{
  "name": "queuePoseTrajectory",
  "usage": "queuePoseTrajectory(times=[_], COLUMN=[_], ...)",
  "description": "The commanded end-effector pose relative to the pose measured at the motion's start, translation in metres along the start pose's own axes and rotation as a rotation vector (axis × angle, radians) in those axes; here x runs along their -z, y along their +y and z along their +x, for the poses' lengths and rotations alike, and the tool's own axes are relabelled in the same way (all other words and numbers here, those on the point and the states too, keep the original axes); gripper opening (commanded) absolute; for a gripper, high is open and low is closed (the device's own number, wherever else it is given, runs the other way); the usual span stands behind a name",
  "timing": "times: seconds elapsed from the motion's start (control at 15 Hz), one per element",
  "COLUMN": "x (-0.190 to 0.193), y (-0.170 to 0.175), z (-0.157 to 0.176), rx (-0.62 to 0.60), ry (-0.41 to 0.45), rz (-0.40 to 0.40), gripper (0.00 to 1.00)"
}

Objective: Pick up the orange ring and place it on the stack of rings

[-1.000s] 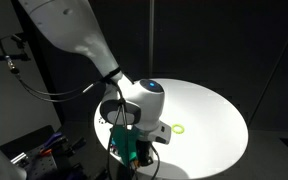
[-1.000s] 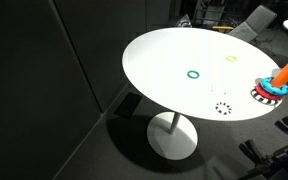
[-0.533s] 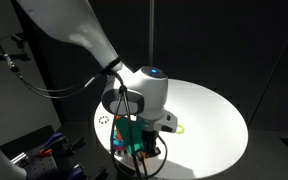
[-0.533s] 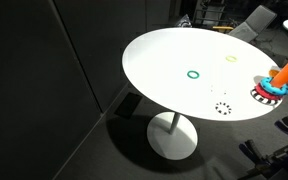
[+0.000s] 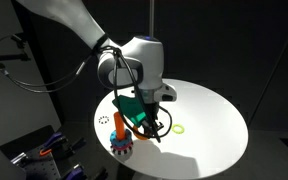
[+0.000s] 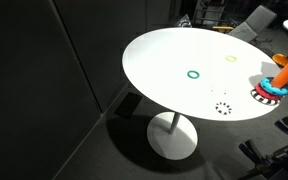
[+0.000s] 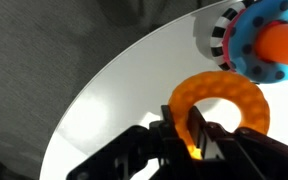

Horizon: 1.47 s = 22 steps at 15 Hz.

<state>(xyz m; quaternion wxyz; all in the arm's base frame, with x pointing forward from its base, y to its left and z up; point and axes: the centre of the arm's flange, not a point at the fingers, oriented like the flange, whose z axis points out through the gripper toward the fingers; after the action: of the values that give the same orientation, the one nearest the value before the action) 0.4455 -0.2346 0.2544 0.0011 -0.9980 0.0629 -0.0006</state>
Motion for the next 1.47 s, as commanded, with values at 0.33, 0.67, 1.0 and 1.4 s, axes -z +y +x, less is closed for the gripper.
queuePoseTrajectory(times=[0.33, 0.67, 1.0, 1.4], x=[0.089, 0.107, 0.112, 0.102], y=[-0.046, -0.070, -0.080, -0.083], z=[-0.013, -0.032, -0.049, -0.057], rx=[0.132, 0.209, 0.256, 0.292], ry=[0.019, -0.019, -0.072, -0.068], rz=[-0.057, -0.055, -0.093, -0.130], gripper=[0.07, 0.07, 0.07, 0.07])
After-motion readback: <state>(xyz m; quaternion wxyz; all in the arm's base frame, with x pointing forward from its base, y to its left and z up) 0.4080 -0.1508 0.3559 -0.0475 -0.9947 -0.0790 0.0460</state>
